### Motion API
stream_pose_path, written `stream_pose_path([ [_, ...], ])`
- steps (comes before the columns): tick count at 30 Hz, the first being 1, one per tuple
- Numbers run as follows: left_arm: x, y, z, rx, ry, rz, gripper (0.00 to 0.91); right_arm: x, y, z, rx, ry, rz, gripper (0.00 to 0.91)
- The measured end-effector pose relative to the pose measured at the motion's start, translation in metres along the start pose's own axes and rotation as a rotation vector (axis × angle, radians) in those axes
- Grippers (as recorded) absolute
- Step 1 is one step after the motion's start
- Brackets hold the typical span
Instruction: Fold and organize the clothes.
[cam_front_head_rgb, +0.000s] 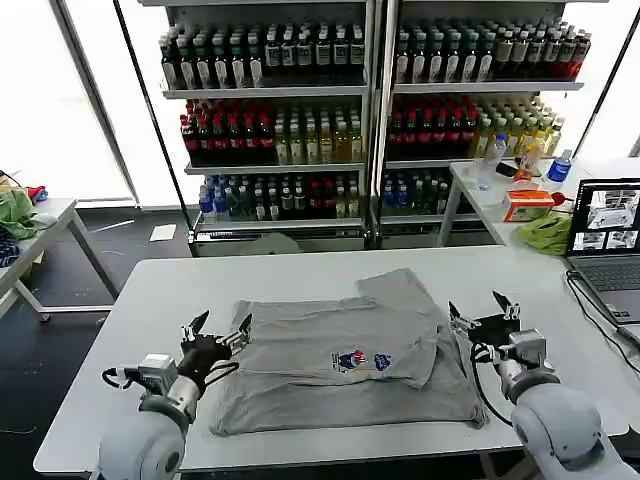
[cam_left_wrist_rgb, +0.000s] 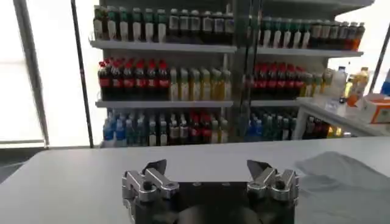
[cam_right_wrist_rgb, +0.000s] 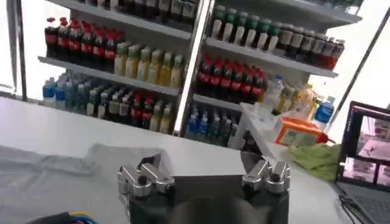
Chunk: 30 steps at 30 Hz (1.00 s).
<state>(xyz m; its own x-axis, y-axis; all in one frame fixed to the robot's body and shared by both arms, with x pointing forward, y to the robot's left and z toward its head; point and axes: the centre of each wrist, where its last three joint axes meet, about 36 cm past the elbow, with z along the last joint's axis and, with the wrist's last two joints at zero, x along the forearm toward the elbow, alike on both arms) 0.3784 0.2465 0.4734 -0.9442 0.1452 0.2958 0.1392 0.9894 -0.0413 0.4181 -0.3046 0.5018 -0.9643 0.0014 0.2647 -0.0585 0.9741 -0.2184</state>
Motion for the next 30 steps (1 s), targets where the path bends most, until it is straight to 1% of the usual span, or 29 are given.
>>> stream_pose_path([
  [4,-0.019,0.01,-0.004,-0.01,0.013,0.008,0.907,-0.021,-0.003,-0.01,-0.027,-0.018,0.007,0.907],
  [9,-0.044,0.02,-0.01,-0.018,0.021,0.022,0.907,-0.053,-0.005,-0.017,-0.06,-0.019,0.024,0.907],
  [19,-0.098,0.036,-0.012,-0.012,0.055,0.039,0.907,-0.126,0.006,-0.013,-0.075,0.042,0.041,0.907],
  [30,-0.143,0.046,-0.011,-0.02,0.116,0.033,0.907,-0.198,0.018,-0.026,-0.088,0.097,0.023,0.907],
])
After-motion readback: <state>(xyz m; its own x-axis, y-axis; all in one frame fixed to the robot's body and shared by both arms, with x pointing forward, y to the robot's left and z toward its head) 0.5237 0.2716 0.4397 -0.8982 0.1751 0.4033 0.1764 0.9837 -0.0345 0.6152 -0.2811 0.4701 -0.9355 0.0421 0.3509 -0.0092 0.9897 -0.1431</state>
